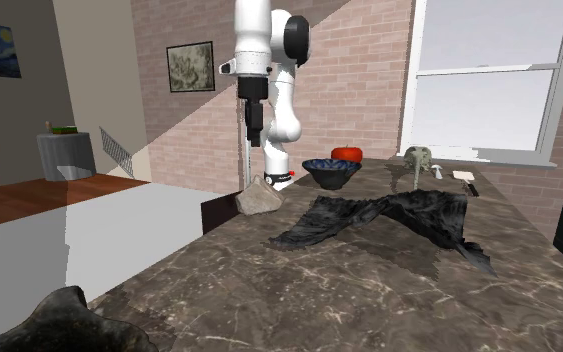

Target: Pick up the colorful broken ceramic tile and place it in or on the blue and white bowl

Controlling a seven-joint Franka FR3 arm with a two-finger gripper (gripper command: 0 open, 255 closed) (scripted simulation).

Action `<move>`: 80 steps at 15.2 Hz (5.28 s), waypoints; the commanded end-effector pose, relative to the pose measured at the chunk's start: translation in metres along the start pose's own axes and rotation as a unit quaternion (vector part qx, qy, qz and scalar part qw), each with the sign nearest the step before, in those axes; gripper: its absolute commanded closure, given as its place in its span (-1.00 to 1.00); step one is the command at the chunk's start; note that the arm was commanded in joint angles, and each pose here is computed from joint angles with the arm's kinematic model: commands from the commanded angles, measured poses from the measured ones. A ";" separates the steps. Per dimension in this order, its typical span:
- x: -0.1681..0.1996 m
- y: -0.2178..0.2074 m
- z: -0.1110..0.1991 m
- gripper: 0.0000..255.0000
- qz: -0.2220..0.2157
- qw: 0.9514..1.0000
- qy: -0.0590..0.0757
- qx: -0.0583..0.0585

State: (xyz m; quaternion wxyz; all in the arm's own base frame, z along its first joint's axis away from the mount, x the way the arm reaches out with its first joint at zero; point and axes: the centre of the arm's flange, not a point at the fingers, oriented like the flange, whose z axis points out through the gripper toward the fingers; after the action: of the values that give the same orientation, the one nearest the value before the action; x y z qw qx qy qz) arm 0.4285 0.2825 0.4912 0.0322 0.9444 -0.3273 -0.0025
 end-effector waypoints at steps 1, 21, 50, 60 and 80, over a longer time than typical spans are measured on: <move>0.003 -0.027 0.005 -1.00 0.029 1.000 -0.002 0.001; 0.019 -0.105 0.061 -1.00 0.109 0.994 -0.007 0.001; 0.021 -0.099 -0.028 1.00 0.109 0.994 -0.007 0.001; 0.022 -0.096 -0.081 1.00 0.109 0.994 -0.007 0.001; -0.127 0.014 -0.084 -1.00 0.109 0.993 -0.023 0.024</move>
State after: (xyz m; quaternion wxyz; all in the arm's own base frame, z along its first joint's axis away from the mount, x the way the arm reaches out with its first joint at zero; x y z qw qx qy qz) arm 0.3289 0.3580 0.5806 0.0145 0.9036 -0.4280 -0.0097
